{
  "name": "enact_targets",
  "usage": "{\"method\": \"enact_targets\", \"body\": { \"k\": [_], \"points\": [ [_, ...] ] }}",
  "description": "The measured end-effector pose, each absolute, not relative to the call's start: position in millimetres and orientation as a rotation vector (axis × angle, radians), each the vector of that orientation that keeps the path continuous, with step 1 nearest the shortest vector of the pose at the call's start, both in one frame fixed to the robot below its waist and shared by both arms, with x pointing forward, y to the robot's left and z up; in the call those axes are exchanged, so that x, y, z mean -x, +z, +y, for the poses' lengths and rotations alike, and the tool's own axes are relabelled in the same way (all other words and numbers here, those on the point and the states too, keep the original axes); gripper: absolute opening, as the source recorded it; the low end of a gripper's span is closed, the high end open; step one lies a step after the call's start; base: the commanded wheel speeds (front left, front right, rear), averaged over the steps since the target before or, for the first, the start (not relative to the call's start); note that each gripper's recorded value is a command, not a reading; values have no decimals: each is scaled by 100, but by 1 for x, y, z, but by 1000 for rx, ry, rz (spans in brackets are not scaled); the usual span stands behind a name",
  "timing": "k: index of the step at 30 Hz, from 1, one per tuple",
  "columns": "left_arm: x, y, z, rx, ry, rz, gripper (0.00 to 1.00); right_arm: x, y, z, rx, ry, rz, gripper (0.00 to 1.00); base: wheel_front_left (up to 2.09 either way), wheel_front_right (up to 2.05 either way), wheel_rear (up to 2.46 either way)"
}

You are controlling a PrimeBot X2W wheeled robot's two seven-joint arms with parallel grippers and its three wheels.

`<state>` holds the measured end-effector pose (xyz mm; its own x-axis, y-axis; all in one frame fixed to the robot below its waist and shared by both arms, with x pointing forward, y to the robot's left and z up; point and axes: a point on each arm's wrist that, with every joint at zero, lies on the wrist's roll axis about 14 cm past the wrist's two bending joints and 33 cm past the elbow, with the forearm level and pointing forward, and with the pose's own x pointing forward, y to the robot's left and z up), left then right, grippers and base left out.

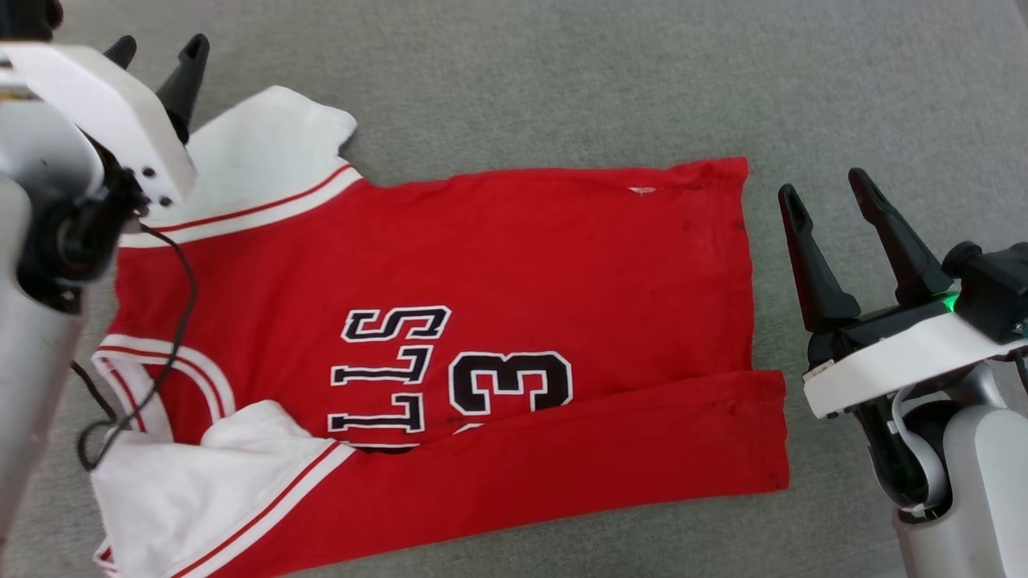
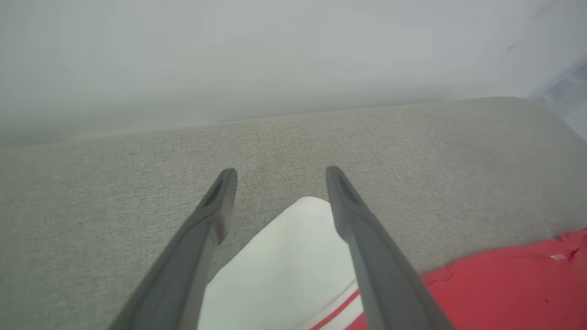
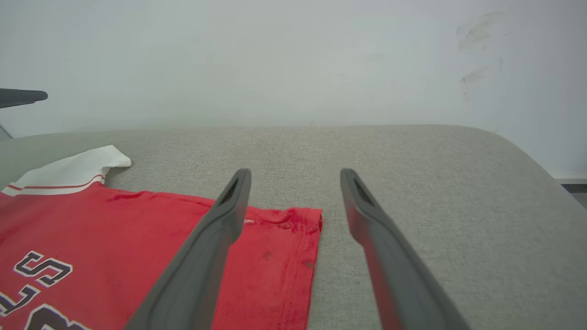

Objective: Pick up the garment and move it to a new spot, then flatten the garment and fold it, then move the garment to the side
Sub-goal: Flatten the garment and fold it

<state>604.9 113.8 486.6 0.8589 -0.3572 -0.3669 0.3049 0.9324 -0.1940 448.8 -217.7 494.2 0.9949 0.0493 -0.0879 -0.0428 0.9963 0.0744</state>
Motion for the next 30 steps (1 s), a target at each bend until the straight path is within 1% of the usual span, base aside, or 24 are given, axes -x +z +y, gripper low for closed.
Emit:
{"method": "enact_targets", "body": {
  "k": [5, 11, 17, 18, 19, 23, 30],
  "points": [
    [-618, 446, 110, 29, -393, 679, 100, -450, 483, -225, -69, 23, 114, 100, 0, 0, 0],
    [-610, 390, 116, -35, -380, 1001, 100, -450, 466, -229, -89, 0, 148, 100, 0, 0, 0],
    [-604, 363, 125, -115, -346, 1184, 100, -445, 452, -236, -108, -27, 181, 100, 0, 0, 0],
    [-603, 361, 124, -92, -341, 1205, 52, -444, 450, -238, -109, -33, 189, 100, 0, 0, 0],
    [-602, 359, 121, -70, -341, 1220, 0, -443, 448, -239, -110, -37, 193, 100, 0, 0, 0],
    [-600, 356, 118, -54, -334, 1207, 0, -441, 446, -243, -123, -49, 201, 100, 0, 0, 0],
    [-598, 372, 112, -23, -347, 1077, 0, -439, 451, -251, -144, -60, 208, 100, 0, 0, 0]
  ]
}}
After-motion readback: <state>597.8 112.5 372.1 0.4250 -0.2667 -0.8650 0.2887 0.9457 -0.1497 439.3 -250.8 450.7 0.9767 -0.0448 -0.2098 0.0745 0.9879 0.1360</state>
